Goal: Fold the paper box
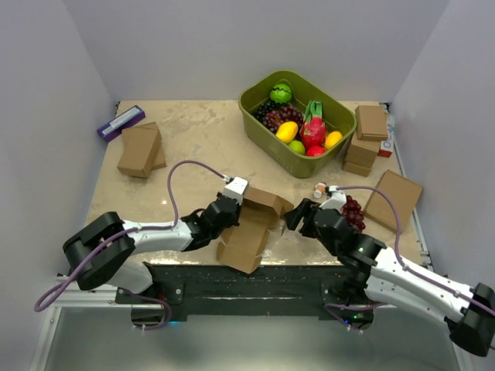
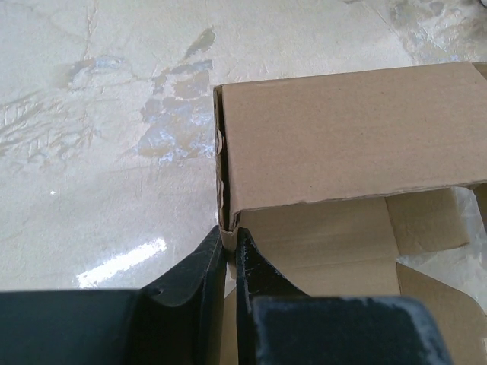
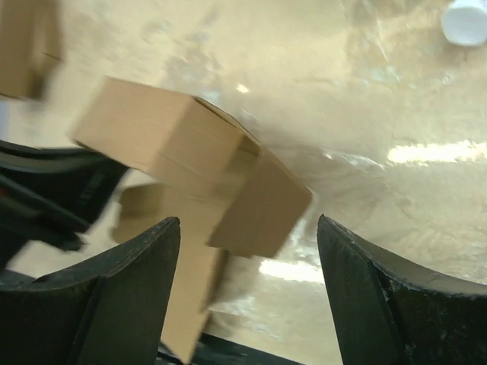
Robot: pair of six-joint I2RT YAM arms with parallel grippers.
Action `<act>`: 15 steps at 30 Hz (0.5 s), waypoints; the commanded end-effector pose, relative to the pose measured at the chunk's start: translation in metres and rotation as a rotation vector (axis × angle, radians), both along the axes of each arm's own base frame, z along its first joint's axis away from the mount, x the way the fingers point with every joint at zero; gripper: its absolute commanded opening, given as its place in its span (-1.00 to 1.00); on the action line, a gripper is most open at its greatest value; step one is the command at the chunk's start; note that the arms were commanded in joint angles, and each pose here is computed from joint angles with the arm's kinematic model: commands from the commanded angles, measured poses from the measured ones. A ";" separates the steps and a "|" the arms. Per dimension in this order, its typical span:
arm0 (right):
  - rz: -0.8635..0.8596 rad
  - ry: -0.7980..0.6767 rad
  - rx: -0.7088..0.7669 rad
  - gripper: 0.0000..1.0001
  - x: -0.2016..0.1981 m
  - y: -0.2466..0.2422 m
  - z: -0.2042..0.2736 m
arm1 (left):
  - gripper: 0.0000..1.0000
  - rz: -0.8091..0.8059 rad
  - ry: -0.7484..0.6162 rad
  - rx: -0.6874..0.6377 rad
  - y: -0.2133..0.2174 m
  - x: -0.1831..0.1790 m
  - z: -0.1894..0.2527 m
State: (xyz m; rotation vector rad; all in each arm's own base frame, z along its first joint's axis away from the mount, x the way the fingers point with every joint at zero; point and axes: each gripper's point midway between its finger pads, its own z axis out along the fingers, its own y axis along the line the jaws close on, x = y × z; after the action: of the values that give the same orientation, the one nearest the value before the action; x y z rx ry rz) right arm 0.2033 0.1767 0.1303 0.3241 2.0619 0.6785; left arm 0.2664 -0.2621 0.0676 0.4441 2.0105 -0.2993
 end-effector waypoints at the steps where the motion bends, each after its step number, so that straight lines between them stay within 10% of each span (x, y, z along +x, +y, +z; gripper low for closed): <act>1: 0.039 0.031 -0.131 0.49 -0.001 0.006 -0.017 | -0.76 -0.024 0.077 -0.010 -0.002 -0.009 -0.007; 15: -0.070 -0.012 -0.139 0.40 0.003 0.024 -0.028 | -0.79 -0.004 0.075 -0.036 -0.003 -0.005 -0.008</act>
State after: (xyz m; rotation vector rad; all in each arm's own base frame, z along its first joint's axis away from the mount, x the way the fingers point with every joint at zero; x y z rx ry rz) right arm 0.1911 0.1930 0.0859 0.2022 2.1764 0.4819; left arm 0.2630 -0.2630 0.0630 0.4340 2.0494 -0.3345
